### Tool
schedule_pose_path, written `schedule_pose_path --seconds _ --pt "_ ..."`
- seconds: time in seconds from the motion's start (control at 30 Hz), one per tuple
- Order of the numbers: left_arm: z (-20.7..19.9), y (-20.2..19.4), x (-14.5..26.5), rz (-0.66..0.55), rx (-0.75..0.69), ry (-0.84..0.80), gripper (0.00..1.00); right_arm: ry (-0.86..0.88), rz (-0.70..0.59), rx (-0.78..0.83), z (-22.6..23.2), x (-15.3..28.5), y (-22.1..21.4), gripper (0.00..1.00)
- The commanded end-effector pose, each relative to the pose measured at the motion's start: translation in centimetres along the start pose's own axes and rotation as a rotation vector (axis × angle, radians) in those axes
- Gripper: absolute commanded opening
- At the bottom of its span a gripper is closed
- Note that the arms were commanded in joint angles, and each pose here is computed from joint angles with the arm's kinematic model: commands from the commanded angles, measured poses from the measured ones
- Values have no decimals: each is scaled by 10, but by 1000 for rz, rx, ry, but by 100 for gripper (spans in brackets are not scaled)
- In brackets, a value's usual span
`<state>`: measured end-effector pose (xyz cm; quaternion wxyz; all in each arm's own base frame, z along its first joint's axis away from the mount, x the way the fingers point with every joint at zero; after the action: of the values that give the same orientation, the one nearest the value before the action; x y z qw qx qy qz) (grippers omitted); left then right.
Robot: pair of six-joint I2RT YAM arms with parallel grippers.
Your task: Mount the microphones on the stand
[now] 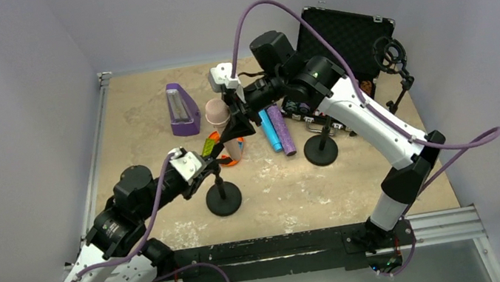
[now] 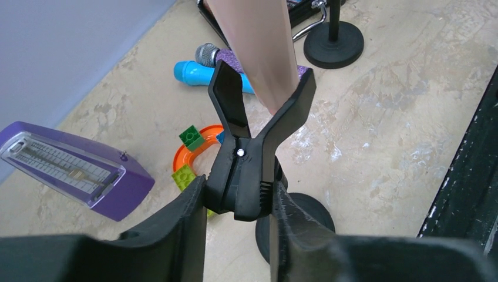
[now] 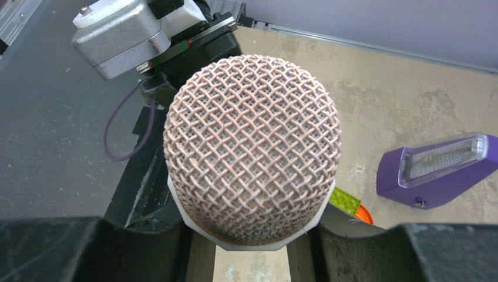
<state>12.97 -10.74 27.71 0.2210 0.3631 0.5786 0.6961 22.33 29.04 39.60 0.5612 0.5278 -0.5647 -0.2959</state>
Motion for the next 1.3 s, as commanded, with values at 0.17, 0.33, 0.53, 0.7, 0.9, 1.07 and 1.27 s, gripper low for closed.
schedule_pose_path --seconds 0.17,0.33,0.53,0.7,0.9,1.07,1.27 --pt "-3 10 -3 -57 21 -59 4 52 -3 15 12 -17 2 0" --pt "-5 10 -2 -63 31 -80 3 96 24 -7 20 -44 -9 0" --pt "-7 9 -3 -63 40 -102 3 85 56 -3 18 -54 -13 0" --pt "-6 10 -2 -71 51 -104 2 112 72 -9 25 -63 -20 0" --pt "-8 7 1 -96 68 -111 0 101 40 -35 32 -53 -28 0" --pt "-10 4 1 -100 94 -127 0 84 -40 -90 31 -38 -40 0" --pt "-11 2 0 -97 102 -139 0 104 -163 -86 31 -23 -41 0"
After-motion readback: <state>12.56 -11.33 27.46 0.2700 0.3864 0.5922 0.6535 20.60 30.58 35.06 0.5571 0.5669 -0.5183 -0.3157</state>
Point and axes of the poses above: each gripper's point midway between its finger pads, its own x axis back along the fingers, its own z axis along the line the jaws close on, y = z × x, the point moved 9 cm from there along x, back along the fingers, and after that the axes turned 10 degrees about x, right-handed, at the moved point
